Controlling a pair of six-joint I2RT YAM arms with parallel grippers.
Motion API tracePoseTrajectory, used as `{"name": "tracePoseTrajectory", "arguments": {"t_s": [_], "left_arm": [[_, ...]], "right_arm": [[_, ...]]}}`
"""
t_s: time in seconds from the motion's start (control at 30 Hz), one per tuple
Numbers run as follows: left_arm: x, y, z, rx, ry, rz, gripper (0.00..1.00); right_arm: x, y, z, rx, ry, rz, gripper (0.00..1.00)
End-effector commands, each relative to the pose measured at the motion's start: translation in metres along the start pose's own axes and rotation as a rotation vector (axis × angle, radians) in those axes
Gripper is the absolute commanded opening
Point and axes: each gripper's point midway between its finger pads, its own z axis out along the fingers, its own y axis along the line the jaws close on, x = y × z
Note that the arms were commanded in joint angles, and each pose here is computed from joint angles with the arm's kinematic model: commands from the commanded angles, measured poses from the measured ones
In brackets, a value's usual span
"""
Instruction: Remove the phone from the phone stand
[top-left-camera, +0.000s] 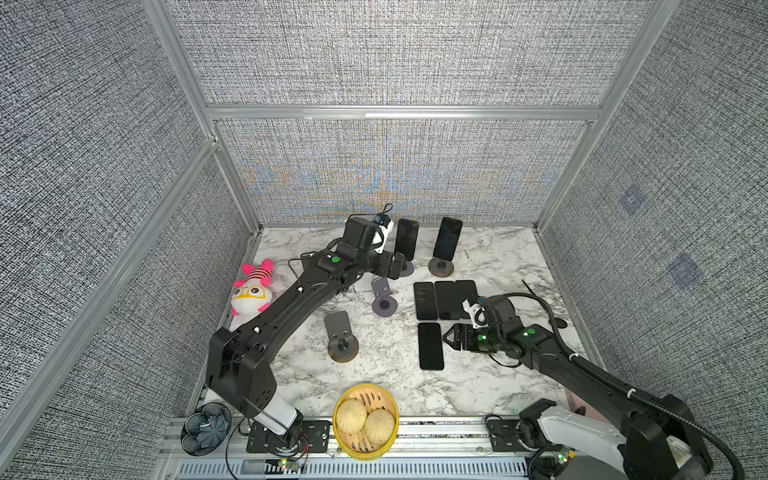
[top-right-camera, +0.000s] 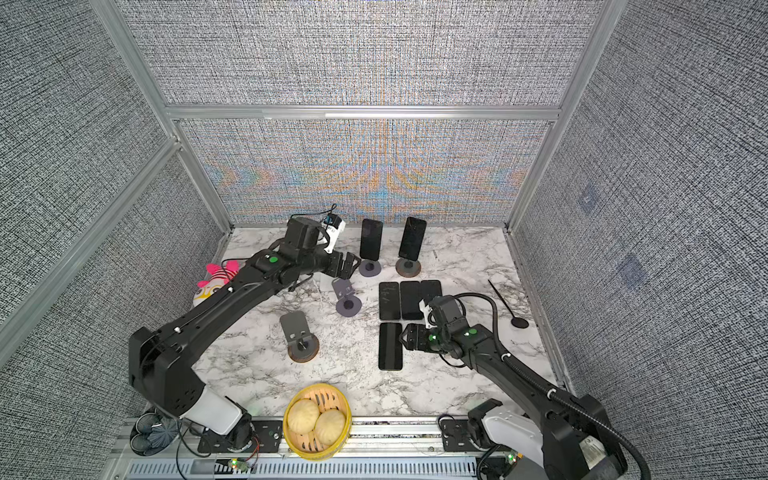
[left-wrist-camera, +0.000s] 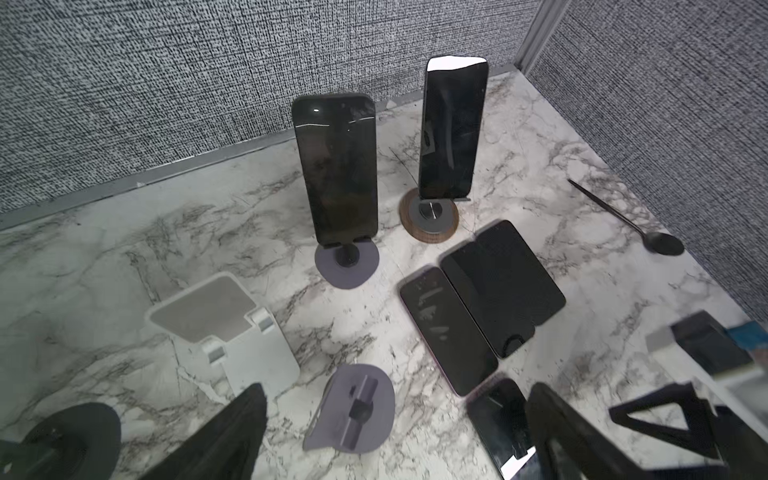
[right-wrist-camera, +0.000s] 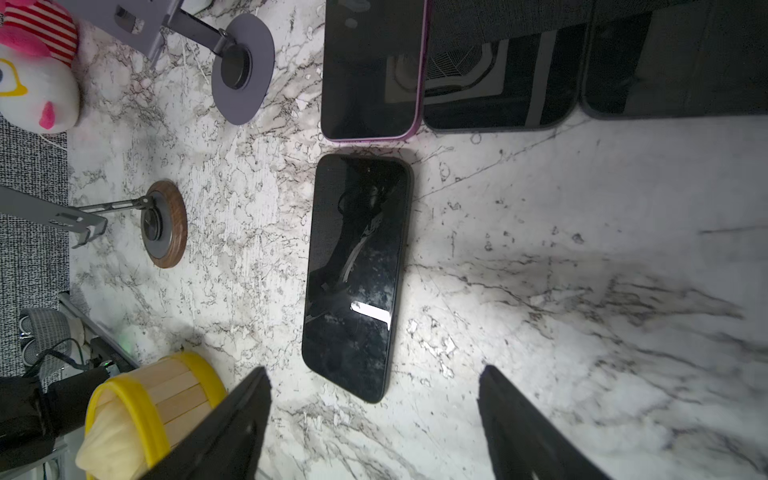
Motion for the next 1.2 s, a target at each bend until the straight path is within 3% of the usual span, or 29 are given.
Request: {"name": "tracePoseTrajectory", "arguments": {"t_s": [0.0,0.2,0.37,0.93,1.17], "left_arm": [[-0.031,0.005,0.020,-0.034,-0.089,0.002,0.99],[-0.054,0.007,0.072,-0.031,-0.085,0.025,0.99],[-0.052,0.014,0.115,-0.049,-0.035,0.033,0.99],[-0.035,0.040,0.183,-0.138,-0.032,-0.005,0.98],[-0.023,0.047,0.194,-0.160,-0.008,-0.021,0.86]], "right_arm": [[0.000,-0.010,-0.013,0.071,0.000,-0.037,0.87],[-0.002,-0.012,-0.026,0.080,-0.007,-0.046,0.89],[0.003,-0.014,-0.031,0.077,-0.005,-0.041,0.89],[0.008,-0.024,-0.048,0.081,-0.050,-0.042,0.90],[0.012,-0.027,-0.048,0.084,-0.049,-0.035,0.90]]}}
